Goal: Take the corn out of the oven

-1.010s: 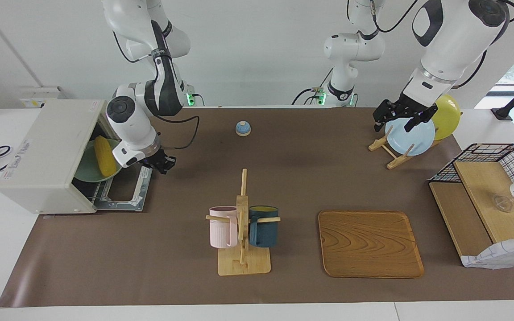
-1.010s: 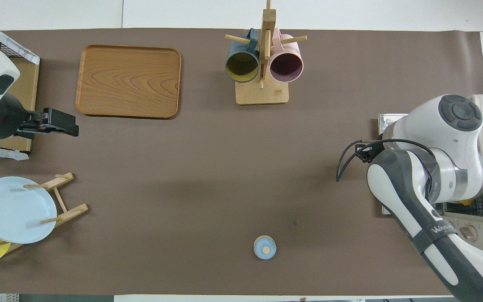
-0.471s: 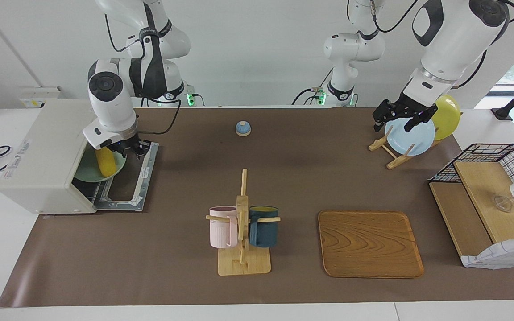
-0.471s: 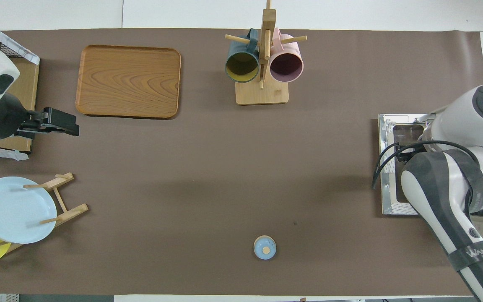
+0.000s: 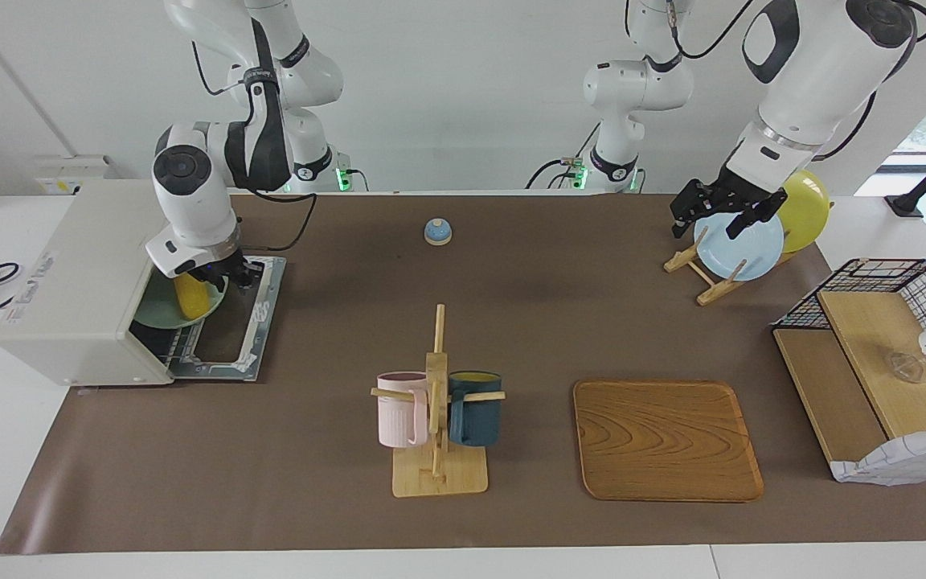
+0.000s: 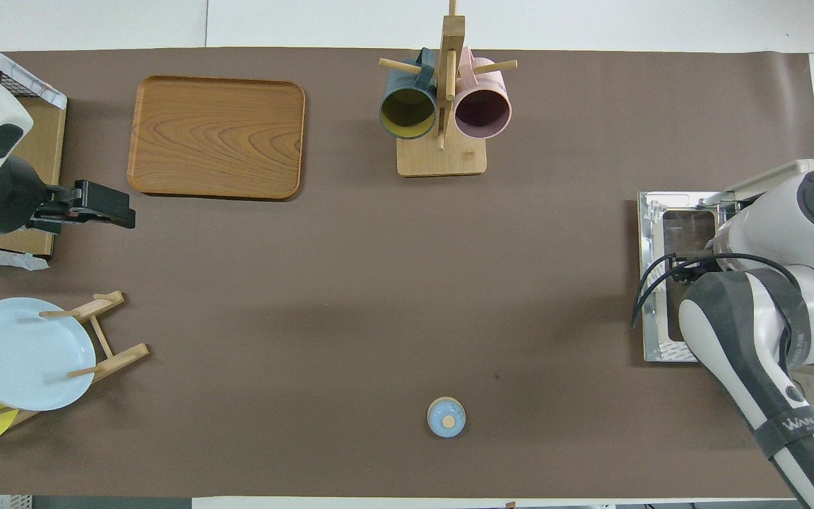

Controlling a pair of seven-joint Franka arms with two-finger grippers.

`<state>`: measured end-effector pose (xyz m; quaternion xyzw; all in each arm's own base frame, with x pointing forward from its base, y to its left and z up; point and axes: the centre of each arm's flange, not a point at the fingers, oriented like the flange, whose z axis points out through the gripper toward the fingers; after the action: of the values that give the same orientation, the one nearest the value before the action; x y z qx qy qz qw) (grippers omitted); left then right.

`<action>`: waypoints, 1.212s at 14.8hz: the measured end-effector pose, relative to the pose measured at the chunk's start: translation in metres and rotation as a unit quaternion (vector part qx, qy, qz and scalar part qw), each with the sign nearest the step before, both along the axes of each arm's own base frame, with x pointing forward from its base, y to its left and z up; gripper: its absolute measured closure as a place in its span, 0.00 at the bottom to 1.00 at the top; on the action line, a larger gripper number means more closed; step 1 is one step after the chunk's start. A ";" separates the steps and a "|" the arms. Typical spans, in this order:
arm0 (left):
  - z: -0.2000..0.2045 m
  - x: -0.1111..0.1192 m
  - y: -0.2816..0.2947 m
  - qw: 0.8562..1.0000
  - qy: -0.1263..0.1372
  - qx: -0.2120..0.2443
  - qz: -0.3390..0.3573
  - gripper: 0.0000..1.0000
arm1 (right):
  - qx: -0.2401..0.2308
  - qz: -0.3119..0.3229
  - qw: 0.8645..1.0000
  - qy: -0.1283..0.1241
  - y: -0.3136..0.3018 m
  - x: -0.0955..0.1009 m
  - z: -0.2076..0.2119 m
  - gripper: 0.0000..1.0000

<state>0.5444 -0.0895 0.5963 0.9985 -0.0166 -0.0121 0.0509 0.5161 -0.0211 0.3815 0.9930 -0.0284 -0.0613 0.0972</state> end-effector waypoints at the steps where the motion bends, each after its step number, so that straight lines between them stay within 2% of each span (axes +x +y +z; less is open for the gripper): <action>1: 0.000 0.000 0.000 1.000 0.000 0.000 0.000 0.00 | 0.000 0.000 1.000 0.001 0.000 -0.001 -0.002 0.59; 8: 0.000 0.000 0.000 1.000 -0.002 -0.003 0.001 0.00 | 0.008 0.036 0.999 0.011 -0.014 -0.008 -0.010 0.59; 14: 0.000 0.001 0.000 1.000 -0.002 -0.004 0.002 0.00 | 0.009 0.035 0.999 0.013 -0.019 -0.010 -0.011 0.58; 16: 0.001 0.001 -0.001 1.000 -0.003 -0.009 0.003 0.00 | 0.010 0.034 0.999 0.014 -0.021 -0.011 -0.011 0.62; 18: 0.001 0.001 -0.001 1.000 -0.004 -0.010 0.003 0.00 | 0.012 0.050 0.999 0.017 -0.022 -0.011 -0.011 0.82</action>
<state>0.5456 -0.0905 0.5974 0.9980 -0.0135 -0.0073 0.0613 0.5053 -0.0428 0.3700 0.9930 0.0234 -0.0737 0.0889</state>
